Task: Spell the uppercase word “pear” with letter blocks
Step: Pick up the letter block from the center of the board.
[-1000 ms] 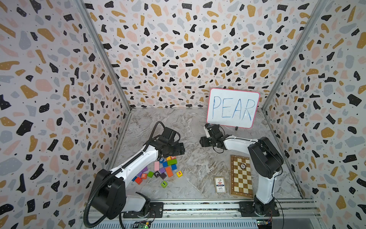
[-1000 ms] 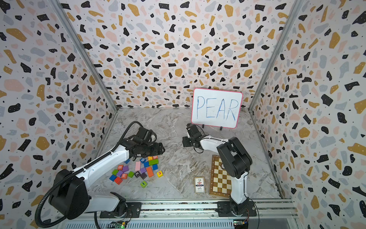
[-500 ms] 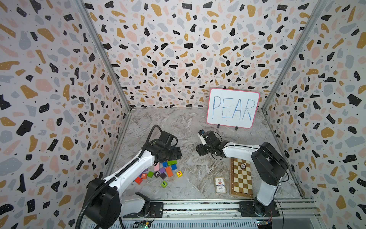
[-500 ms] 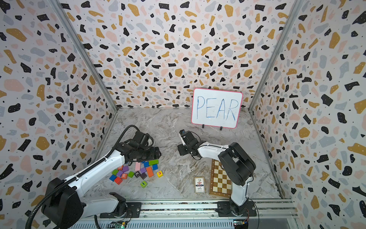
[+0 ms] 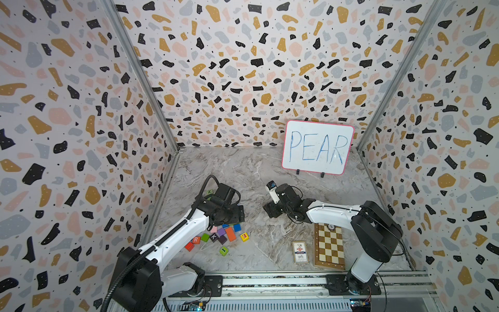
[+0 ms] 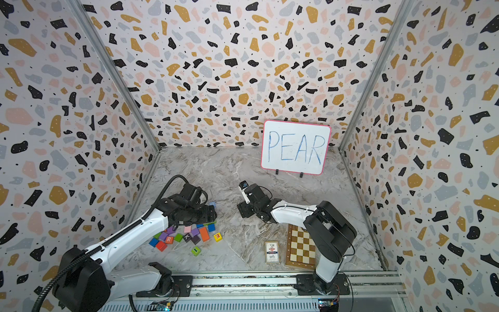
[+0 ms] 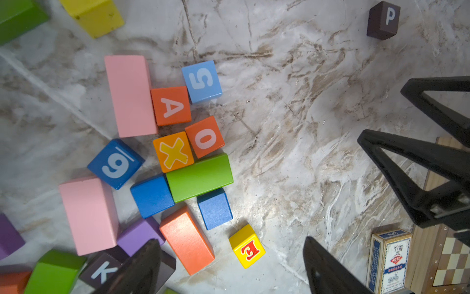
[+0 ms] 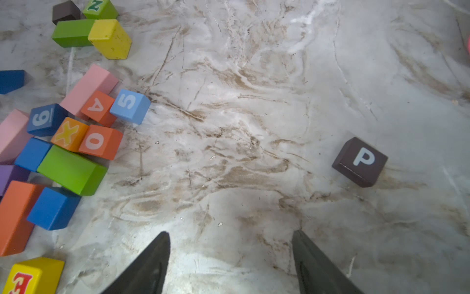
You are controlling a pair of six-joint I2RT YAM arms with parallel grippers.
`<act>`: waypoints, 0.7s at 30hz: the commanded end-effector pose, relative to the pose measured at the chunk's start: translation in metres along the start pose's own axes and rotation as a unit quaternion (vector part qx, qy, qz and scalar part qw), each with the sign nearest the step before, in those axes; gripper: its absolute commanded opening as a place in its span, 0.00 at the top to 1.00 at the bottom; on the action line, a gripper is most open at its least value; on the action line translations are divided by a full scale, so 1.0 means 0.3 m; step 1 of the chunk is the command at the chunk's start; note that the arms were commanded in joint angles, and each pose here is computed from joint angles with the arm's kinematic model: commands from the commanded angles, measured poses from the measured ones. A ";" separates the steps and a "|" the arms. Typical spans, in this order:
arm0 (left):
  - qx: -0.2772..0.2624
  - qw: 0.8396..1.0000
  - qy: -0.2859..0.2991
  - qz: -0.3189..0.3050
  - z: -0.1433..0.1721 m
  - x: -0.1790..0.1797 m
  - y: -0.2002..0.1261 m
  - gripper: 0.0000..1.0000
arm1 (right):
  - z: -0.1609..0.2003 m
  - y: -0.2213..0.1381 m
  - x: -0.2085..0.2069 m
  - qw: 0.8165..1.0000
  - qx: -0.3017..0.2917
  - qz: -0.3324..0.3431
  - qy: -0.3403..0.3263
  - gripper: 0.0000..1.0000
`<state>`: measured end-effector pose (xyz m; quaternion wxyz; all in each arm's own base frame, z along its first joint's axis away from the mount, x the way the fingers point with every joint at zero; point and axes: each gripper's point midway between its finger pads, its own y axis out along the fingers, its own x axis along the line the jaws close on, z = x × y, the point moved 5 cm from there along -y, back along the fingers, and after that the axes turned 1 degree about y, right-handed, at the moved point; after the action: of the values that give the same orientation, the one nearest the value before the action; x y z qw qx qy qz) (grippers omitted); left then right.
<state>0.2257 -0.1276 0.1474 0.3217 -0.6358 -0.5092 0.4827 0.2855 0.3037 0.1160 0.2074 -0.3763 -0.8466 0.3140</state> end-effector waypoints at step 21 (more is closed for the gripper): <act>0.031 0.991 -0.110 0.069 0.269 0.080 -0.046 0.16 | 0.204 -0.132 0.382 0.988 -0.013 -0.104 -0.115 0.15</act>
<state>0.1566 -0.1087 0.1337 0.2523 -0.6199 -0.4872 0.5611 0.1653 0.3361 0.1025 0.1495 -0.2584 -0.8892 0.3467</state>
